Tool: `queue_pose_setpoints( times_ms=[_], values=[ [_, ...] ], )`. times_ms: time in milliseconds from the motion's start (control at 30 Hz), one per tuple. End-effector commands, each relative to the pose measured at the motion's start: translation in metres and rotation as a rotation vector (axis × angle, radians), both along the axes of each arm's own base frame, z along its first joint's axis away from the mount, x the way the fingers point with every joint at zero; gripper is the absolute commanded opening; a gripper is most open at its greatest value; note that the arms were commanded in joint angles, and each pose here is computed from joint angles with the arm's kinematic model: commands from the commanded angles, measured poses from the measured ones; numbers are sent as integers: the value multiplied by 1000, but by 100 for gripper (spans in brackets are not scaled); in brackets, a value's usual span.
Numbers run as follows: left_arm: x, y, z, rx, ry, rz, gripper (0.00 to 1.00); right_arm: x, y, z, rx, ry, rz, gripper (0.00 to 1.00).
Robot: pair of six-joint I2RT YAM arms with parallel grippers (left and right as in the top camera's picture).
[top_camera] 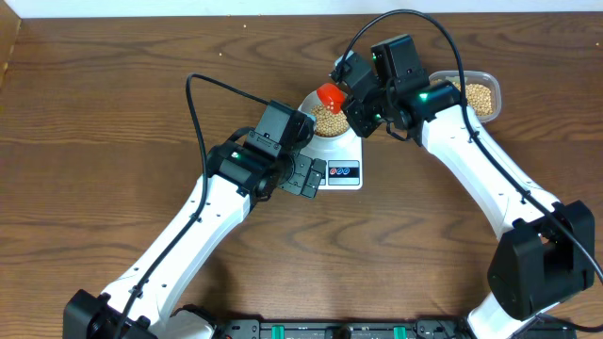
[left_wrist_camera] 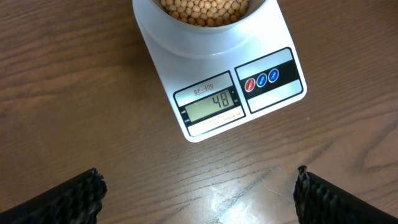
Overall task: Scoop item into bowl and weigh 50g on scale
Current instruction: 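Carry the red scoop over the grey bowl and tip soybeans in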
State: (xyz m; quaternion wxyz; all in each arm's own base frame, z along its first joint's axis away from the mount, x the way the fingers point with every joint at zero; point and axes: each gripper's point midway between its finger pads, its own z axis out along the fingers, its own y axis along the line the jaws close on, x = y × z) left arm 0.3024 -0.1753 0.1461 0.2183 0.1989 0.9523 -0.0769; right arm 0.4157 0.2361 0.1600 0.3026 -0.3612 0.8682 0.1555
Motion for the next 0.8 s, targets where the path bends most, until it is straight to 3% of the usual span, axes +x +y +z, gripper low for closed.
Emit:
queue_pose_setpoints(
  times_ms=[0, 767],
  values=[
    [0, 0, 4, 1, -11, -14, 99, -2, 3, 10, 2, -37, 43, 1],
    [0, 0, 4, 1, -11, -14, 99, -2, 3, 10, -23, -67, 90, 1]
  ],
)
